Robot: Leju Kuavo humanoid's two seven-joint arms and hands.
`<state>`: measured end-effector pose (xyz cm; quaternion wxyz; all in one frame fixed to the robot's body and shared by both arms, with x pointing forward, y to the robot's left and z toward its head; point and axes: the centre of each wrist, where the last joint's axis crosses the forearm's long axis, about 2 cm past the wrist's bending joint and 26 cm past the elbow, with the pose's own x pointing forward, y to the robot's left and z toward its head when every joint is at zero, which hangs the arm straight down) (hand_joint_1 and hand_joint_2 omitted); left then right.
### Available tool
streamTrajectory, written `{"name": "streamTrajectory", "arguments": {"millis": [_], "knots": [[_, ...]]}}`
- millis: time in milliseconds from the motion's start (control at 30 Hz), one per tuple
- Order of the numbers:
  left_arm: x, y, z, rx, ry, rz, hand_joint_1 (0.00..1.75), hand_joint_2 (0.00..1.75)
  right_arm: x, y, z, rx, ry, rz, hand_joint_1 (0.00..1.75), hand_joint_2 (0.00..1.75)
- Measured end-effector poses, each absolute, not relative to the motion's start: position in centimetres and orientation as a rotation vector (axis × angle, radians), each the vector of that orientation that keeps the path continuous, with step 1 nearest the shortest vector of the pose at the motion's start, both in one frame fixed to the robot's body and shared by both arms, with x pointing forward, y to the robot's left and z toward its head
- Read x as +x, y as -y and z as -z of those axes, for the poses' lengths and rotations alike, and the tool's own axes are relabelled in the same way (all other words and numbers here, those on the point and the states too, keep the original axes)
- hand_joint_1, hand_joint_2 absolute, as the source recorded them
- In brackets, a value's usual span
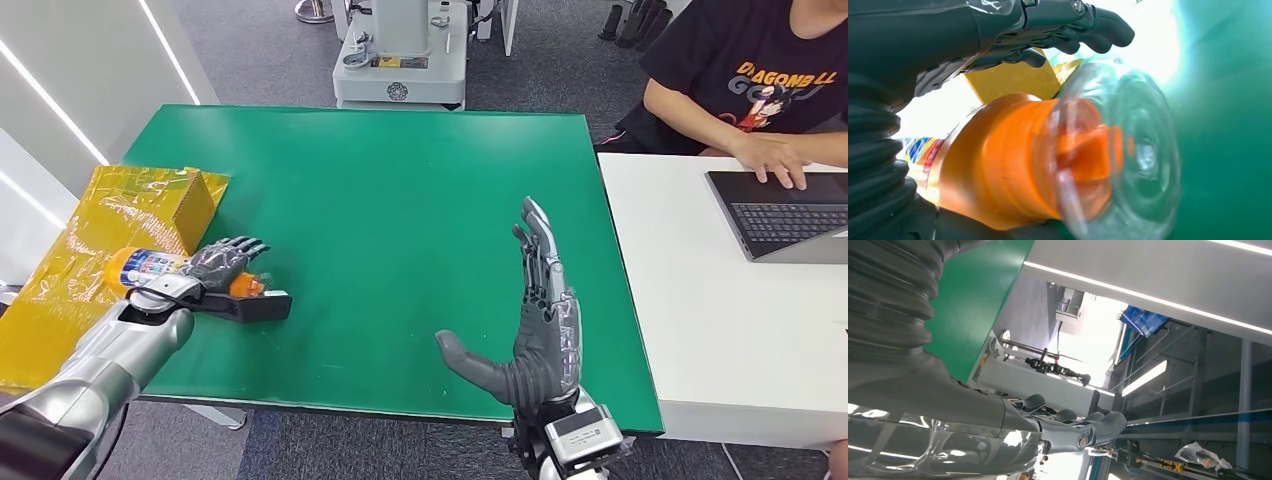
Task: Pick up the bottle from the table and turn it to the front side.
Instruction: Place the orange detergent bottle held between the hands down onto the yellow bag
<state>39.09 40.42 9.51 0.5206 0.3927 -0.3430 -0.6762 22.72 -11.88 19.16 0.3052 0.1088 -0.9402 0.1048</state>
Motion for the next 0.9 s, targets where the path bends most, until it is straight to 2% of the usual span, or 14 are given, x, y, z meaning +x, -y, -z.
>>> {"name": "streamTrajectory", "arguments": {"millis": [300,433,533,900], "knots": [[38.2,-41.7,-8.9,0.957,0.890,1.566,0.00,1.75,22.6,11.9,-19.1,0.289,2.486,-0.278,0.00,1.75],[35.6,-44.8,-7.7,0.964,0.968,1.504,0.00,1.75,22.3,11.9,-18.7,0.295,2.475,-0.273,0.00,1.75],[34.7,-45.6,-7.3,0.974,0.988,1.487,0.00,1.75,22.1,11.9,-18.5,0.294,2.470,-0.272,0.00,1.75],[32.4,-46.3,-6.3,0.968,1.086,1.415,0.00,1.75,21.8,12.0,-18.3,0.279,2.469,-0.270,0.00,1.75]]}}
